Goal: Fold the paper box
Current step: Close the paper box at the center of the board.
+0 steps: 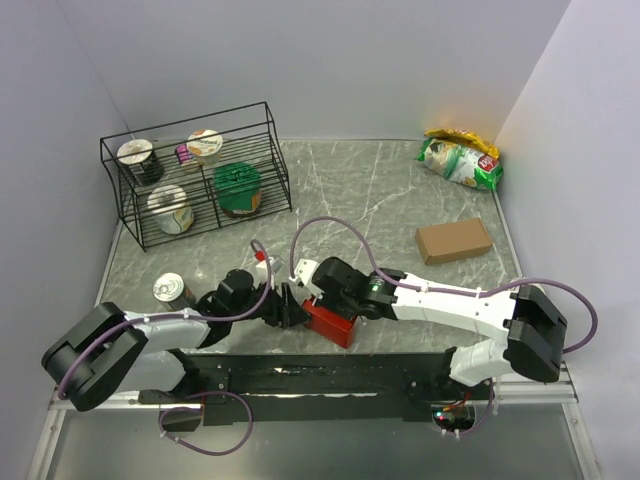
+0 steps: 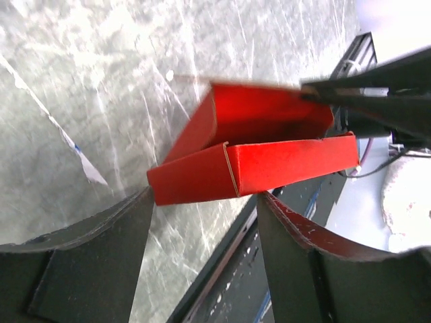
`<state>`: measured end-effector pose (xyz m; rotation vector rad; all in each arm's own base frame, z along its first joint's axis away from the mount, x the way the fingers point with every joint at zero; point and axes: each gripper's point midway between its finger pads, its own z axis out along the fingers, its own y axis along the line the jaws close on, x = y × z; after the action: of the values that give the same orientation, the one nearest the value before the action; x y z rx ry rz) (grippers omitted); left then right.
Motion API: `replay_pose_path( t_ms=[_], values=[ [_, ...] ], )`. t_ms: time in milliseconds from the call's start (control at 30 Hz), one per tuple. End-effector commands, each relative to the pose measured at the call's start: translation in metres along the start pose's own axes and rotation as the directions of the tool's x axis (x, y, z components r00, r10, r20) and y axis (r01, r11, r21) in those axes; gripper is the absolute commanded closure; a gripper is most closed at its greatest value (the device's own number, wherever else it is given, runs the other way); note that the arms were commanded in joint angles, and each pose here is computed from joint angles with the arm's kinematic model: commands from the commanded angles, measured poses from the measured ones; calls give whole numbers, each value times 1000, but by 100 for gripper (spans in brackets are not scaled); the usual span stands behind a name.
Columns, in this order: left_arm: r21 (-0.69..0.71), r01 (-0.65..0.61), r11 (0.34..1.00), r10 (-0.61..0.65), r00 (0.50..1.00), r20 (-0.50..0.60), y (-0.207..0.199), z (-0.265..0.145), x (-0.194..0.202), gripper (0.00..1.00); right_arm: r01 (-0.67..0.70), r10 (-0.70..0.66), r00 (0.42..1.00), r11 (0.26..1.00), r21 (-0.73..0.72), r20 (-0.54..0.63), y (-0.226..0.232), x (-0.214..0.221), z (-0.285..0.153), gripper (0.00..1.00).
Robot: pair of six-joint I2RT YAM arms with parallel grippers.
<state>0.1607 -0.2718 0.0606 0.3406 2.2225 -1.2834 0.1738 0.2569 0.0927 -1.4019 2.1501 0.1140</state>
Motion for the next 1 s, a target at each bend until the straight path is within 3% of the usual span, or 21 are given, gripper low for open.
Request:
replay_pose_path(
  t_ms=[0, 333, 467, 767, 967],
  values=[
    [-11, -64, 998, 64, 992, 104, -6, 10, -33, 32, -46, 57, 995, 989, -139, 79, 19, -25, -26, 100],
    [-39, -109, 993, 114, 976, 184, -1, 13, -49, 32, -33, 52, 996, 974, -226, 79, 33, -24, -35, 100],
    [-34, -140, 990, 145, 960, 241, -7, 6, -59, 27, -26, 35, 998, 982, -189, 46, 28, -16, -25, 100],
    [-32, -255, 966, 256, 940, 227, -15, -5, -59, 11, -28, 30, 999, 985, -170, 13, 22, -10, -16, 100],
    [-76, -328, 941, 336, 901, 274, -11, -28, -67, 14, -27, 29, 1000, 986, -163, 5, 18, -7, -15, 100]
  ],
)
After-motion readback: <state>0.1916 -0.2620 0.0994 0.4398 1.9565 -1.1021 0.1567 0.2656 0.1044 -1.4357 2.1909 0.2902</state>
